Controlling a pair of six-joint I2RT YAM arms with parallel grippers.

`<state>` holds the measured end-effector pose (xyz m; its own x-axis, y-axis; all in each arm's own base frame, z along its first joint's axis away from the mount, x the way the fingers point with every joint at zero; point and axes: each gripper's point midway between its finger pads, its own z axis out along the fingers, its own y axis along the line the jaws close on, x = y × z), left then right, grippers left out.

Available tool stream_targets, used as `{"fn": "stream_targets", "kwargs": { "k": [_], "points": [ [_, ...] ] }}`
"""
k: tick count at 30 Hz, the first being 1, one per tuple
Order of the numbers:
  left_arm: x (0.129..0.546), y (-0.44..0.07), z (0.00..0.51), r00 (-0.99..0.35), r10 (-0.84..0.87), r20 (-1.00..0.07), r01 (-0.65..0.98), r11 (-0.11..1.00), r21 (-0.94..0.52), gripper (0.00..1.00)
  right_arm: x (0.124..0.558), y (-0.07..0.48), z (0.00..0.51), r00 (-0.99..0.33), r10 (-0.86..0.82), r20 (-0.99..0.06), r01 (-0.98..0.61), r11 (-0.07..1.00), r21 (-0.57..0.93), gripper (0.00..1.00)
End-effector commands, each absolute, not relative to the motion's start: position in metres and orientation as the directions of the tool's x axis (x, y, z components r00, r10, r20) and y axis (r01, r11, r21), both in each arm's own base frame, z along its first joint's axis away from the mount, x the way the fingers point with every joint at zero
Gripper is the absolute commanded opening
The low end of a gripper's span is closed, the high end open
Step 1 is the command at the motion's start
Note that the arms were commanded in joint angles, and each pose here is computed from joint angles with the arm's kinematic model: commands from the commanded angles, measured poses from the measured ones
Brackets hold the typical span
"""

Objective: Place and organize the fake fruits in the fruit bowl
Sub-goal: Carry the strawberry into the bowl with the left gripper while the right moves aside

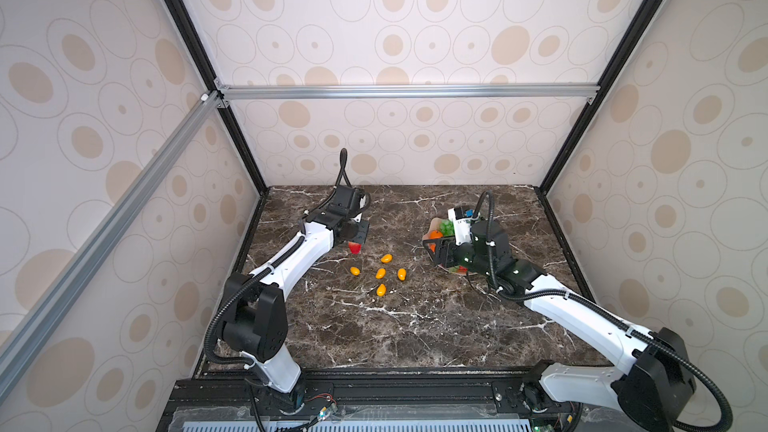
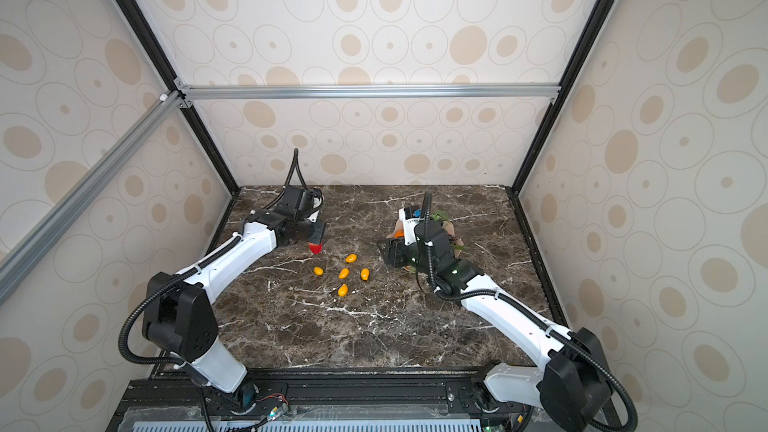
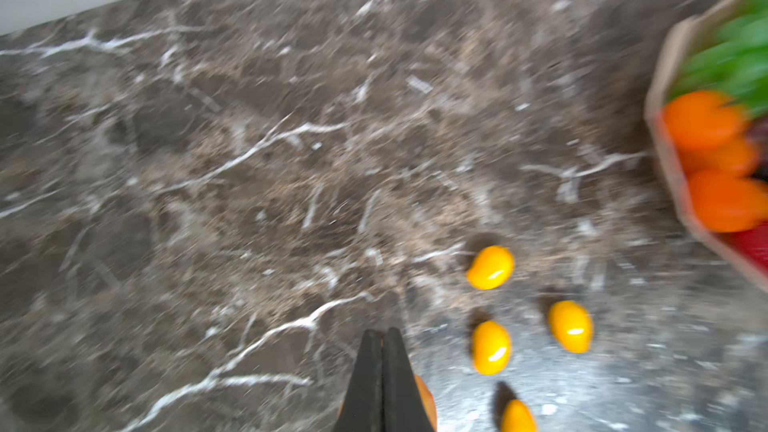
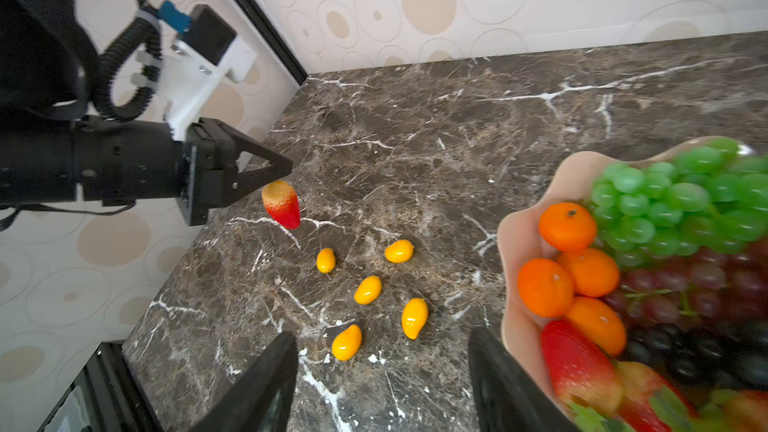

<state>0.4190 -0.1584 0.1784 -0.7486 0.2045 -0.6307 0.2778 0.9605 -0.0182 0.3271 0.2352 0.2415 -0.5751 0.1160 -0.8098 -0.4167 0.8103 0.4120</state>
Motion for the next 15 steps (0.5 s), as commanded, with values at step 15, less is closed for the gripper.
{"fn": "stream_targets", "kwargs": {
  "k": [15],
  "points": [
    [0.394,-0.369,0.242,-0.652,0.053,-0.756,0.628,0.597,-0.500,0.00,0.319,0.105,0.216,-0.594,0.255,-0.763,-0.056,0.933,0.355,0.67]
  ]
}}
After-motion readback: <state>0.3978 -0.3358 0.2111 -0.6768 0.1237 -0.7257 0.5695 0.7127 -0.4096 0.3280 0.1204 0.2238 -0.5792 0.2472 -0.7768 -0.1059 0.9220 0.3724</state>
